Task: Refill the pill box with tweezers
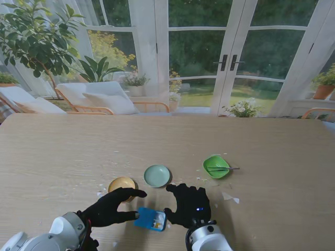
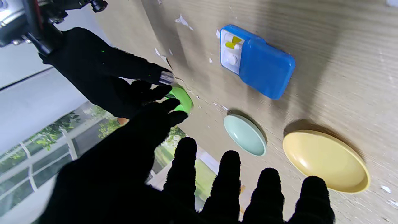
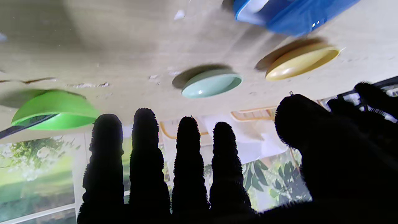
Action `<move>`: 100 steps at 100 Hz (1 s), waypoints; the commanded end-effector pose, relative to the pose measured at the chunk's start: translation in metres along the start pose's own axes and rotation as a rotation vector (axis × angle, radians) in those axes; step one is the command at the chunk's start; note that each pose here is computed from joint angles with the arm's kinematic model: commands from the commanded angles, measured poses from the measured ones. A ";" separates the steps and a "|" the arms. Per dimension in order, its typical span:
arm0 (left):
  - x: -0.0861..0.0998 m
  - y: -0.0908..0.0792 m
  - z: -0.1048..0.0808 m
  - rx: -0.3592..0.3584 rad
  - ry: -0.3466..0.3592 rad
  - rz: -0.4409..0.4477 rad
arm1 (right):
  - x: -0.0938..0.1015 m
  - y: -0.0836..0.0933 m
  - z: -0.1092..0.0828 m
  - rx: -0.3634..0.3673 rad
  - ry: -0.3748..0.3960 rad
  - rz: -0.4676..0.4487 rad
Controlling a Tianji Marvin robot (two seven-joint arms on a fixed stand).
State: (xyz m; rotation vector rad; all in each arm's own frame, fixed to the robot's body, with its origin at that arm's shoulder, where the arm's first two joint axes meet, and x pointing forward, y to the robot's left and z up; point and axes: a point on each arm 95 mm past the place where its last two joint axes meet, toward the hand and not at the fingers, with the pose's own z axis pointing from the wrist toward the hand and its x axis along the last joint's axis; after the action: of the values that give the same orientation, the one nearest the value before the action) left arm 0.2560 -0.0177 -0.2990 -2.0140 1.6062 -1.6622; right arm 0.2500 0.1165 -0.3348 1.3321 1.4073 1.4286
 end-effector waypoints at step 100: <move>-0.038 0.027 0.027 -0.136 0.075 0.529 | 0.027 -0.057 -0.002 0.204 0.016 -0.172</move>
State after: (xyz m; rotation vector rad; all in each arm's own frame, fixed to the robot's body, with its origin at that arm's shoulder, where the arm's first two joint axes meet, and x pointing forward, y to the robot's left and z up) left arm 0.2630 -0.0165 -0.3507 -1.4252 2.0614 -1.4790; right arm 0.2347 0.1473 -0.3843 1.2747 1.6642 1.2167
